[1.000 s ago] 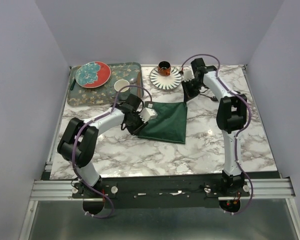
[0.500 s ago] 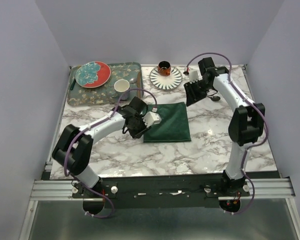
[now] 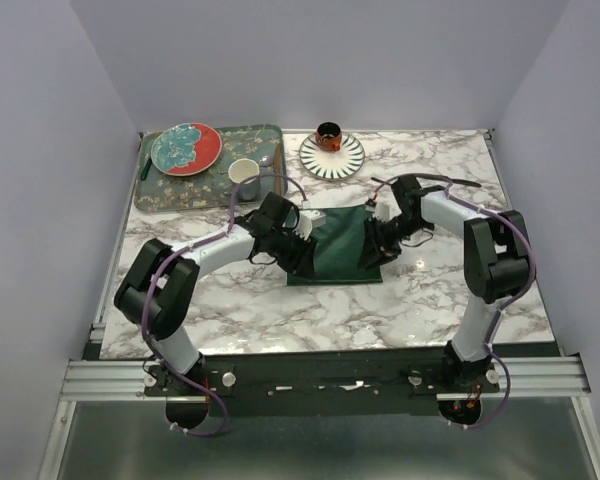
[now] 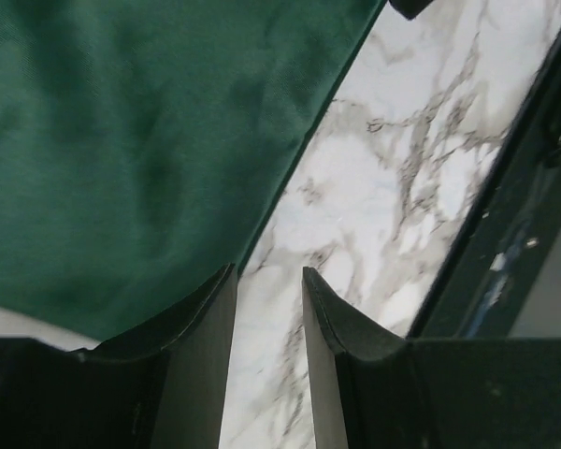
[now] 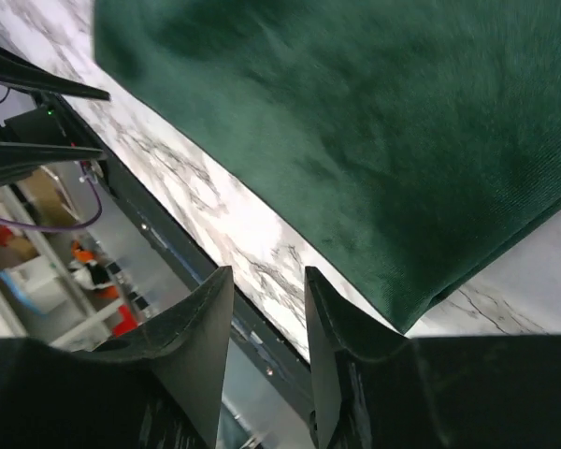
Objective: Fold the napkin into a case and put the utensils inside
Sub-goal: Smooth out the lower triangle-folded napkin at the center of the board.
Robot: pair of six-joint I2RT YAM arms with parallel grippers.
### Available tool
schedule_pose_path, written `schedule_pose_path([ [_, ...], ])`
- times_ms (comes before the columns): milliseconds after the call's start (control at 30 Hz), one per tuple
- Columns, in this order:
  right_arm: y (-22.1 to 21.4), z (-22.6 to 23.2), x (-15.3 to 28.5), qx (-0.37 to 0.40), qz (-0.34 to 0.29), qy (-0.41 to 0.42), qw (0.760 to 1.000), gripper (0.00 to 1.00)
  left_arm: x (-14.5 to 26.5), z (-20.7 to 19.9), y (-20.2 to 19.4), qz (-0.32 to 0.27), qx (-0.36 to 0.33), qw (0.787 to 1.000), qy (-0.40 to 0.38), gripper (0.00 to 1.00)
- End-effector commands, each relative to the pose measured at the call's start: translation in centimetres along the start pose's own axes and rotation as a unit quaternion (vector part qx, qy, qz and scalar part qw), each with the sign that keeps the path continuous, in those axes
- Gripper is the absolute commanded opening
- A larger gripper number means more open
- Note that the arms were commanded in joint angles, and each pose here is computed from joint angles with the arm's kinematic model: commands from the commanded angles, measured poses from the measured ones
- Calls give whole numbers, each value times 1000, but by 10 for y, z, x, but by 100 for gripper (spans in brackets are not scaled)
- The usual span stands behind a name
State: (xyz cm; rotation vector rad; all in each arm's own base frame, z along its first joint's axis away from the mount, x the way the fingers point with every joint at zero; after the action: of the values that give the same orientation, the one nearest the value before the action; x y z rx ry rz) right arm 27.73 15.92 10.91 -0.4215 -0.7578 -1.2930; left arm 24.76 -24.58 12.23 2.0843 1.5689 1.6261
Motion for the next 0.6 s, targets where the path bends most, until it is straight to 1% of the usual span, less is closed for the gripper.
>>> schedule_pose_path([
  [0, -17, -16, -25, -58, 28, 18, 998, 41, -25, -13, -18, -20, 154, 982, -111, 45],
  [33, -22, -19, -28, -66, 33, 17, 997, 41, -25, -14, -20, -22, 183, 976, -120, 46],
  [67, -32, -24, -32, -81, 43, 13, 996, 40, -27, -9, -20, -33, 189, 973, -124, 46],
  [100, -36, -26, -35, -86, 47, 9, 995, 39, -30, -6, -28, -30, 205, 970, -125, 46],
  [267, -40, -41, -43, -111, 65, -21, 991, 37, -40, 16, -47, -19, 290, 949, -124, 46],
  [333, -44, -42, -44, -117, 73, -23, 990, 36, -37, 22, -52, -22, 307, 943, -125, 46],
  [433, -53, -39, -40, -107, 79, -19, 991, 36, -28, 21, -53, -29, 302, 942, -141, 48],
  [500, -52, -28, -31, -86, 66, -6, 994, 37, -15, 12, -49, -45, 264, 950, -160, 50],
  [533, -50, -23, -27, -67, 57, 0, 996, 38, -9, 8, -45, -55, 244, 954, -165, 54],
  [567, -48, -14, -21, -53, 45, 18, 997, 40, 6, -2, -34, -79, 206, 960, -172, 57],
])
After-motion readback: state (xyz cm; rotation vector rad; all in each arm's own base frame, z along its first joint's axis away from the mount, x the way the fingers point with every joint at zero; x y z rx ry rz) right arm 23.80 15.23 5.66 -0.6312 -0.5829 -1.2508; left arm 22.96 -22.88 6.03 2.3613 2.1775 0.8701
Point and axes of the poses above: each gripper's point midway between its finger pads, its own x axis back along the fingers, its own z axis along the line the jaws close on, y = z × x, the point moved 5 cm from there along x, back along the fingers, and after that the axes turned 1 degree about x, right-handed, at the moved point
